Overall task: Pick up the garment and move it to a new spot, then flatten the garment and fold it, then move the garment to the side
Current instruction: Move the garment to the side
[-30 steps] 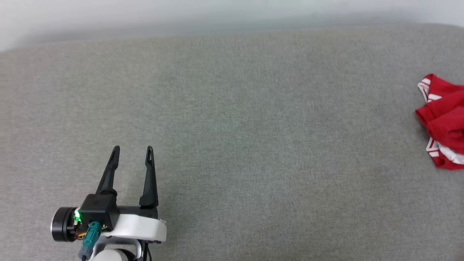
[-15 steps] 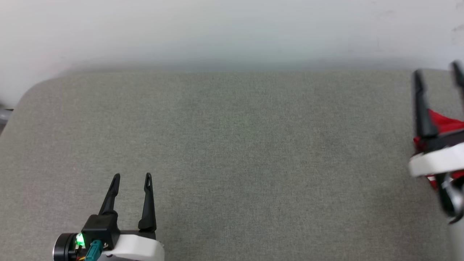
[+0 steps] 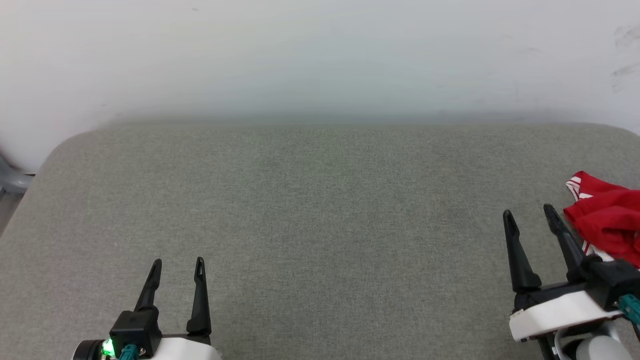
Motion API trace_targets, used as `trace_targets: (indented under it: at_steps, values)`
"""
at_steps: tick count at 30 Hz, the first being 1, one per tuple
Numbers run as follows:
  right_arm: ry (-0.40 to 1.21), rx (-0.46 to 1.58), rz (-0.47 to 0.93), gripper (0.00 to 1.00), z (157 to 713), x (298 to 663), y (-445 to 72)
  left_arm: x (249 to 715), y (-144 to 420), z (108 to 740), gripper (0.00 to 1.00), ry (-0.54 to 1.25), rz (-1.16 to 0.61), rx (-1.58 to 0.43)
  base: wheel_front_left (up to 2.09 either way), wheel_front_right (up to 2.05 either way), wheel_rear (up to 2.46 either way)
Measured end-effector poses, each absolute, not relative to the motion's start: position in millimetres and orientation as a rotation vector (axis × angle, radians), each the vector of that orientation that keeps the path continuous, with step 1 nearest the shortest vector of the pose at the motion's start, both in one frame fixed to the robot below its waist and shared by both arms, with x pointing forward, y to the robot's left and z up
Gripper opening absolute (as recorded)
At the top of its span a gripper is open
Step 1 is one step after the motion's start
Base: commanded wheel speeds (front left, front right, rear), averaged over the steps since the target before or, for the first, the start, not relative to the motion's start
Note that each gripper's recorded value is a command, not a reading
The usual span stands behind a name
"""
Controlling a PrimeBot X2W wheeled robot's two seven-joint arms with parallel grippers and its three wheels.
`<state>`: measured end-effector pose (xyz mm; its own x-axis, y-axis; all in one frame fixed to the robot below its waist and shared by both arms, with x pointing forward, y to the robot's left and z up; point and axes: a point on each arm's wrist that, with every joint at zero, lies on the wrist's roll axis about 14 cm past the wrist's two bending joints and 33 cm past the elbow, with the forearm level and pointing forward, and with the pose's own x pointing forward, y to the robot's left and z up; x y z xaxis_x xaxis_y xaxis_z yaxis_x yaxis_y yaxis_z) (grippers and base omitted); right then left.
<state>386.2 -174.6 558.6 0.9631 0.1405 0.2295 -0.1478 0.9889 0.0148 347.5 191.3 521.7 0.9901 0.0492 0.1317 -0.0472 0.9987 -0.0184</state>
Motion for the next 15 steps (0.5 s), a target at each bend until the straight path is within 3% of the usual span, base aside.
trace_targets:
  at_steps: [15]
  values:
    - [-0.189,0.094,0.05,1.0,538.6,341.4,-191.3,337.2,183.5,520.7,1.0,-0.132,0.015,-0.04,0.0,0.0,0.0]
